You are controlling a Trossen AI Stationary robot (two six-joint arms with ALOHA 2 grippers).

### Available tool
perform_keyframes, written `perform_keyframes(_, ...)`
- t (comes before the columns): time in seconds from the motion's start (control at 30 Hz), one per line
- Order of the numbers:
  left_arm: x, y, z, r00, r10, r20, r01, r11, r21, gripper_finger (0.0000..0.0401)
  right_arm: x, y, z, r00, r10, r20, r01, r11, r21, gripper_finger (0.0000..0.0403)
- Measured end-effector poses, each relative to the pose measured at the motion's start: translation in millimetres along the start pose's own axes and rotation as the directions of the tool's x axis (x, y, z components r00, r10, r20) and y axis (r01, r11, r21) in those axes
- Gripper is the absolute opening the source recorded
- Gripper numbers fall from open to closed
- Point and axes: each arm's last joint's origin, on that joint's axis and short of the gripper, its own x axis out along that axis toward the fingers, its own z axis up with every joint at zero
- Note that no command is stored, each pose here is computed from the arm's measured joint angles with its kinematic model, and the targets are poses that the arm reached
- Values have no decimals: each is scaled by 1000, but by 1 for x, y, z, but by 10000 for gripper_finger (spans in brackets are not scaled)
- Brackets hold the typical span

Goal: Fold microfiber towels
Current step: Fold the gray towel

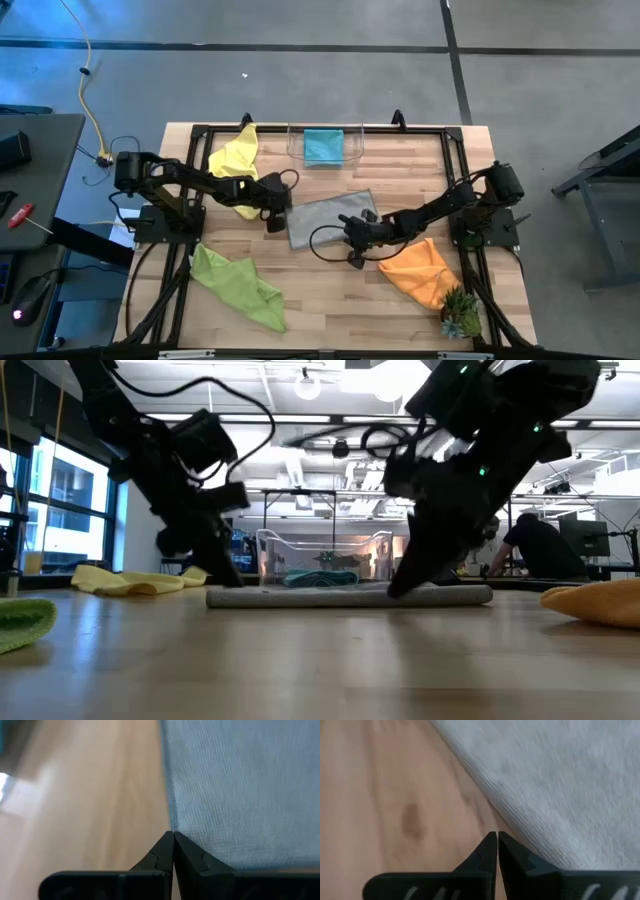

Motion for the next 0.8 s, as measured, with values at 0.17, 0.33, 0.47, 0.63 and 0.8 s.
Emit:
perform_keyframes(0.17, 9, -7, -3, 999, -25, -20, 26, 999, 27, 0, -2, -9, 1, 996, -64, -69, 66, 998, 23, 9)
perform_keyframes(0.33, 7, -21, -4, 997, -65, -44, 66, 997, 31, 0, -3, -19, 1, 987, -105, -117, 108, 994, 18, 9)
perform_keyframes(0.47, 3, -34, -6, 993, -96, -65, 96, 995, 4, 0, -4, -27, 1, 980, -130, -150, 130, 991, -11, 9)
perform_keyframes(0.63, 0, -58, -7, 986, -146, -74, 144, 989, -40, 0, -9, -35, 1, 969, -160, -190, 149, 986, -74, 9)
perform_keyframes(0.8, -5, -88, -10, 980, -189, -56, 186, 981, -53, 0, -22, -46, 0, 946, -213, -246, 183, 973, -137, 9)
